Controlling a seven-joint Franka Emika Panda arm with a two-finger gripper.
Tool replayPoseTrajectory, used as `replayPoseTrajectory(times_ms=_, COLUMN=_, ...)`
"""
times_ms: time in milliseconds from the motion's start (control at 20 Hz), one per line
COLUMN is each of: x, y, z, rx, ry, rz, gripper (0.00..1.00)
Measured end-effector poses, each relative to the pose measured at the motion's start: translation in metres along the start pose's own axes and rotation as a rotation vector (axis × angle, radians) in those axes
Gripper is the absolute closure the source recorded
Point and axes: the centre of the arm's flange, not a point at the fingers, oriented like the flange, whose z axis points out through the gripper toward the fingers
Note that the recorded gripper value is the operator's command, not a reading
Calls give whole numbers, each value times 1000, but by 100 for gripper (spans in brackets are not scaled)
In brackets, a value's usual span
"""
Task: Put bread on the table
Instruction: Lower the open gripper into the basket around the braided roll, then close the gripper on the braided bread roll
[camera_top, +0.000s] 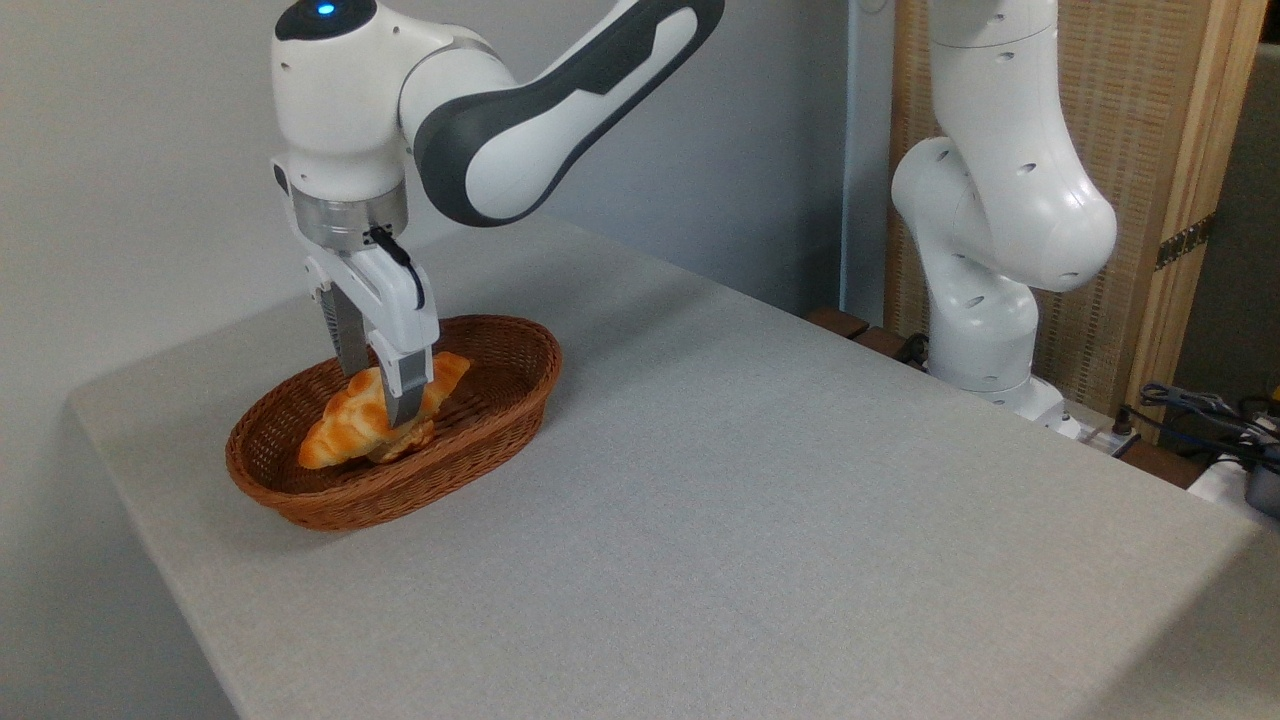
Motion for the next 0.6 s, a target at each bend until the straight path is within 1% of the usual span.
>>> replayPoseTrajectory(times_ms=150, x=-1, y=-3, z=12, rx=15, ry=-31, rz=17, gripper=0)
replayPoseTrajectory(times_ms=200, x=0, y=-1, z=17, rx=13, ry=-38, rz=22, gripper=9)
replayPoseTrajectory(times_ms=300, x=1, y=1, z=24, rx=11, ry=-46, rz=30, gripper=44)
replayPoseTrajectory(times_ms=350, x=1, y=1, z=25, rx=21, ry=-53, rz=40, gripper=58)
replayPoseTrajectory(times_ms=400, x=1, y=1, z=24, rx=34, ry=-59, rz=50, gripper=62)
replayPoseTrajectory(times_ms=600, x=2, y=0, z=21, rx=51, ry=-58, rz=60, gripper=62)
